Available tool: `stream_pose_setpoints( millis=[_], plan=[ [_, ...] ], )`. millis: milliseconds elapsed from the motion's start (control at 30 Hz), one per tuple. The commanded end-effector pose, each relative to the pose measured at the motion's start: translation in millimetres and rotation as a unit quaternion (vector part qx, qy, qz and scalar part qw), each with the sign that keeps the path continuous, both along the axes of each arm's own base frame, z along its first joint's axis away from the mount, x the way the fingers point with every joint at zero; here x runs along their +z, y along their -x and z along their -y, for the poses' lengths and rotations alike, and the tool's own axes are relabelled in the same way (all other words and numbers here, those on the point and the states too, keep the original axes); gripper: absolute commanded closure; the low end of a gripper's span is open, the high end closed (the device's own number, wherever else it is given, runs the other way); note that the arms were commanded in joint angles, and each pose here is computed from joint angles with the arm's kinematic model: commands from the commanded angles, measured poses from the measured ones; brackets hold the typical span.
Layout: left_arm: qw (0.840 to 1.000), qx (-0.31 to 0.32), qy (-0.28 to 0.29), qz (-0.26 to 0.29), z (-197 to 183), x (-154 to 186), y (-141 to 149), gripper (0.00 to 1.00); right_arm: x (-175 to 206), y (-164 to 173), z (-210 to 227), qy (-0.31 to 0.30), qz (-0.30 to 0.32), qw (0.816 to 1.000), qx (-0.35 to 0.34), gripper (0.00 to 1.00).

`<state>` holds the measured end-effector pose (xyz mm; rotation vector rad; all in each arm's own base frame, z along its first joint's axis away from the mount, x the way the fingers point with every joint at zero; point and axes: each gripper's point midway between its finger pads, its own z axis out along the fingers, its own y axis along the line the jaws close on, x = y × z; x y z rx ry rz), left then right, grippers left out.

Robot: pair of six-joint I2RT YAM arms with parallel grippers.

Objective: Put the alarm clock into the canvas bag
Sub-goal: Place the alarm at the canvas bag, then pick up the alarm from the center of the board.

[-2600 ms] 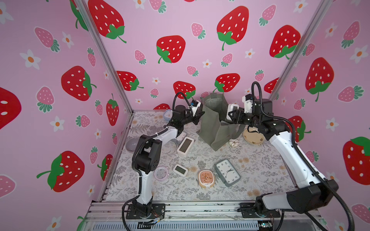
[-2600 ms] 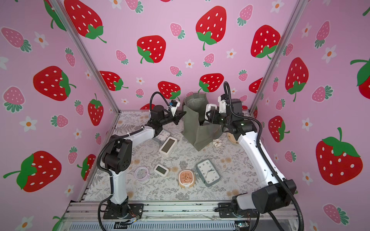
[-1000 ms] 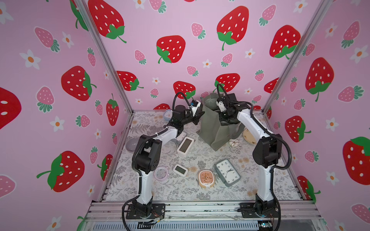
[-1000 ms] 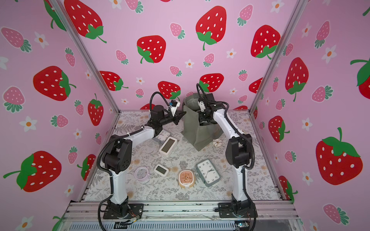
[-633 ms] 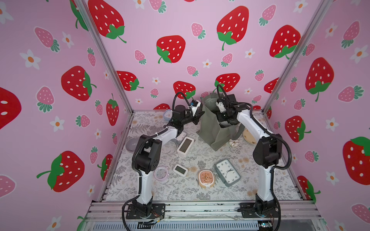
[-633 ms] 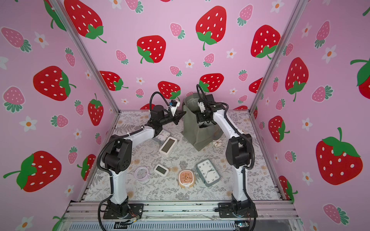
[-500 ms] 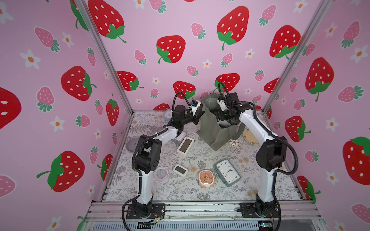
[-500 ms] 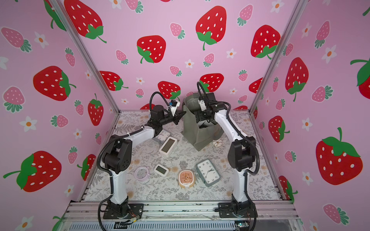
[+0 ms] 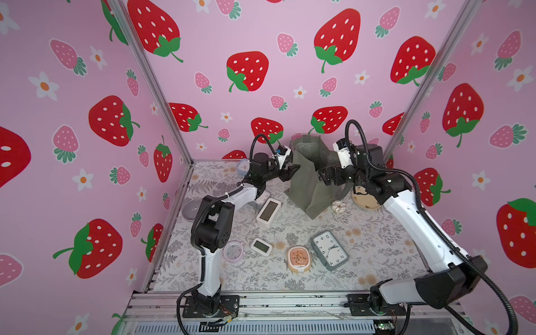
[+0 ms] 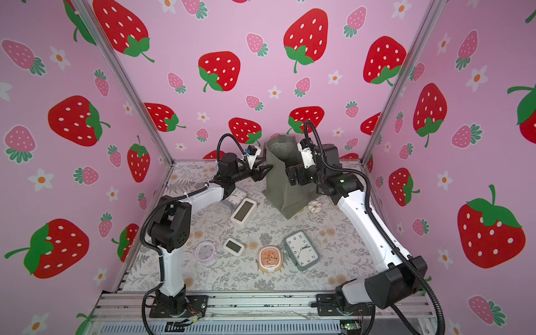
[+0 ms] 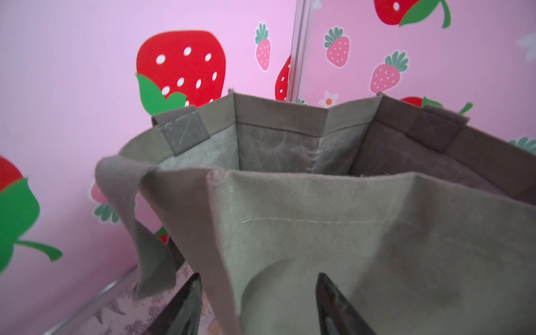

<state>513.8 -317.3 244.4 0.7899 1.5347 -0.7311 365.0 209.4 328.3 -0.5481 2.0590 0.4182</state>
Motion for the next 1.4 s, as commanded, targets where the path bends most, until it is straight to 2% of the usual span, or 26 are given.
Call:
stream_pose_setpoints(
  millis=[0,100,167,267,367,433,533,667,800,867,1033,1200,1367],
  plan=[
    [0.999,0.031,0.002,0.043,-13,37,6,0.23,1,2,3,-0.03,0.013,0.999,-0.015,0.0],
    [0.997,0.058,0.005,0.043,-26,59,9,0.19,-2,9,4,-0.049,0.018,0.998,-0.019,0.0],
    [0.996,0.082,0.006,0.017,-39,66,14,0.02,-2,13,2,-0.068,0.019,0.997,-0.011,0.0],
    [0.99,0.13,-0.02,-0.043,-63,51,34,0.01,5,21,-1,-0.096,0.035,0.995,0.0,0.0],
    [0.98,0.162,-0.056,-0.098,-87,22,66,0.02,10,31,3,-0.109,0.048,0.993,0.001,0.0],
    [0.967,0.179,-0.092,-0.158,-102,2,92,0.05,15,40,3,-0.124,0.053,0.991,0.01,0.0],
    [0.935,0.19,-0.145,-0.261,-119,-32,140,0.08,20,60,-8,-0.161,0.037,0.985,0.054,0.0],
    [0.899,0.22,-0.172,-0.336,-138,-79,185,0.09,6,80,-9,-0.15,0.014,0.985,0.079,0.0],
    [0.857,0.256,-0.205,-0.398,-152,-115,202,0.08,1,87,0,-0.124,0.016,0.989,0.073,0.0],
    [0.845,0.256,-0.224,-0.412,-151,-129,204,0.05,7,91,3,-0.122,0.03,0.989,0.073,0.0],
    [0.838,0.257,-0.258,-0.407,-146,-148,193,0.01,-1,94,8,-0.114,0.028,0.991,0.065,0.0],
    [0.856,0.257,-0.25,-0.372,-139,-151,175,0.0,-10,94,6,-0.114,0.016,0.991,0.07,0.0],
    [0.86,0.253,-0.257,-0.362,-133,-160,163,0.01,-4,95,8,-0.111,0.025,0.991,0.068,0.0]
  ],
)
